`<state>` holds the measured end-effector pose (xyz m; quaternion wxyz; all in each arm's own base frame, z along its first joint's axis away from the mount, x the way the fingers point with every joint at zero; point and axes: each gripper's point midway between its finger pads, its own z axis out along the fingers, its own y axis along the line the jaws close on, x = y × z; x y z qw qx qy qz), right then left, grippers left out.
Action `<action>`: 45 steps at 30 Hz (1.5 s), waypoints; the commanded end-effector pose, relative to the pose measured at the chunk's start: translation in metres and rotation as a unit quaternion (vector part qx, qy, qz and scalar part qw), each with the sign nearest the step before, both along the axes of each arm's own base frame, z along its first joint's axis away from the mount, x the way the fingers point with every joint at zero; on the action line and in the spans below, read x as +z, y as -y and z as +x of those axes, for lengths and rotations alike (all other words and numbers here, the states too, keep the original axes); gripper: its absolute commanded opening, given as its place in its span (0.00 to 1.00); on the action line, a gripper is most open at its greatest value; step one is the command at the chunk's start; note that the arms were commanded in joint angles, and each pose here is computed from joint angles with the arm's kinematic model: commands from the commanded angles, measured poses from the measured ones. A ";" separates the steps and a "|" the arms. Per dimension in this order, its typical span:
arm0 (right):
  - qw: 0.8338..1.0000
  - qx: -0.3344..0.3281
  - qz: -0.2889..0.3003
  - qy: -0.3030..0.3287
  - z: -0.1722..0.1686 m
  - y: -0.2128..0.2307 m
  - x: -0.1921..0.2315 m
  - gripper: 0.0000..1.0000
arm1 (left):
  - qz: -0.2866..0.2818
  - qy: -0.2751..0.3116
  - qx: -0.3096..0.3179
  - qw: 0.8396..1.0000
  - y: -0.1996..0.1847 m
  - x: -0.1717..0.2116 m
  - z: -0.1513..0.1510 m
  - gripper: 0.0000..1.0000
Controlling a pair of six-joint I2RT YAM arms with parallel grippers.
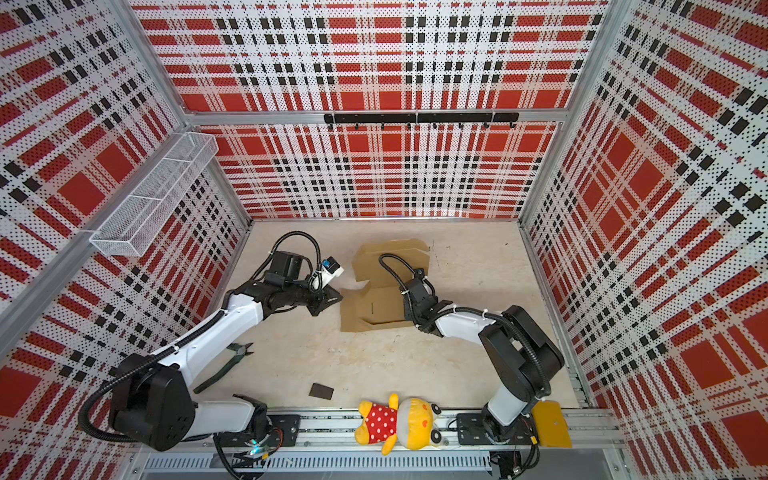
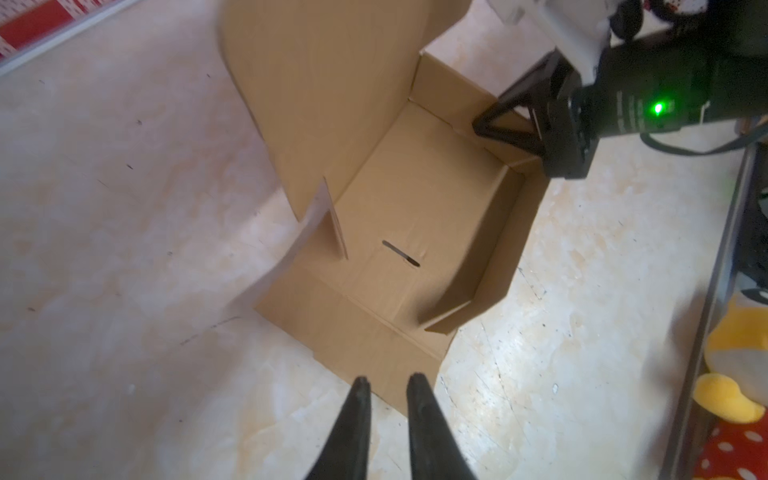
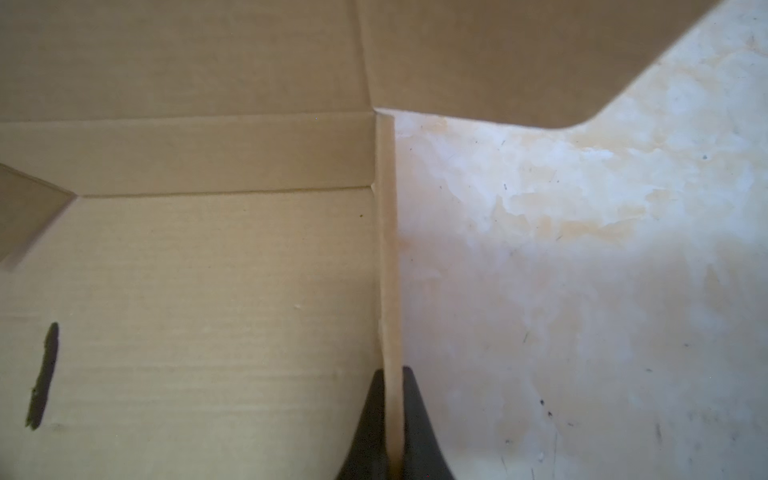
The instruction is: Fold the paper box
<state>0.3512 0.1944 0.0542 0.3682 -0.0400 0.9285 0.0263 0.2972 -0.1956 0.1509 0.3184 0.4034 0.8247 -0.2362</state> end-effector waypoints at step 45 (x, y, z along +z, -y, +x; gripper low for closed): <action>0.999 -0.002 0.051 0.013 0.003 -0.017 0.001 0.00 | 0.189 0.044 -0.125 0.973 0.092 -0.075 -0.010 0.27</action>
